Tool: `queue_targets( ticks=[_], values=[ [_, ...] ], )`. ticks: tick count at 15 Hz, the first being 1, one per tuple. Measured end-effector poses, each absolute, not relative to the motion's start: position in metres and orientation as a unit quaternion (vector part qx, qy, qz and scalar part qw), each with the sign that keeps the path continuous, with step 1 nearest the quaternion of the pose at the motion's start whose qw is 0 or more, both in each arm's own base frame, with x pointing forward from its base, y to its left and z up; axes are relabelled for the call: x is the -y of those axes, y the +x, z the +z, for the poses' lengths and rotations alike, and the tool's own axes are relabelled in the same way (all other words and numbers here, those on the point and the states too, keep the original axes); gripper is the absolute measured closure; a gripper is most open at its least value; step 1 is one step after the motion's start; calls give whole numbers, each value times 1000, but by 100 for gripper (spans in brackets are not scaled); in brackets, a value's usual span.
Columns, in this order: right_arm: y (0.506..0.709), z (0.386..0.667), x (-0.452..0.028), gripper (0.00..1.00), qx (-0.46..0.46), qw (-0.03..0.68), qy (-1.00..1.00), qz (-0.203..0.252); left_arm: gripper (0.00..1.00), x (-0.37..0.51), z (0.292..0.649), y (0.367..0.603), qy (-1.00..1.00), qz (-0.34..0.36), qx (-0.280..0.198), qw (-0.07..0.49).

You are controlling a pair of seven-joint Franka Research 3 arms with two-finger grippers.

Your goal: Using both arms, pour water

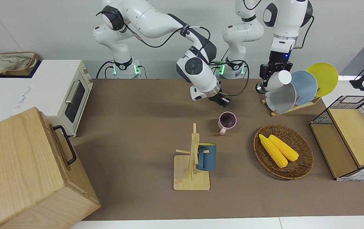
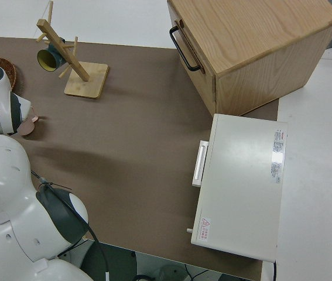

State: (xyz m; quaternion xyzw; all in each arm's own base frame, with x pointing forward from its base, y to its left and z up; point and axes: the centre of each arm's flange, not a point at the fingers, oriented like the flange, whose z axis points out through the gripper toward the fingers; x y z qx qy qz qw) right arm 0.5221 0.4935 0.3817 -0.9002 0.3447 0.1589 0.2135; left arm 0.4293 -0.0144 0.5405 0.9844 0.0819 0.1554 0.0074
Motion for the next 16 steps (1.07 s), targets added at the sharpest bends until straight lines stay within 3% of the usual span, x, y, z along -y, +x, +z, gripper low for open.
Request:
queue_targets(
  ticks=[3,5,6,10,13,16],
  values=[
    [523,376,-494,74,-346,211,-900,161,37,16,532,427,986,147,-81,7],
    [522,373,-494,62,-346,210,-900,162,37,18,529,426,986,144,-79,7],
    [522,373,-494,62,-346,210,-900,163,37,20,529,426,987,143,-76,7],
    [527,377,-490,31,-349,213,-898,160,37,33,528,425,988,138,-62,9],
    [536,402,-476,2,-353,222,-896,154,37,50,524,421,990,129,-51,12],
    [544,442,-444,1,-349,204,-902,149,37,79,519,415,992,121,-40,16]
  ],
)
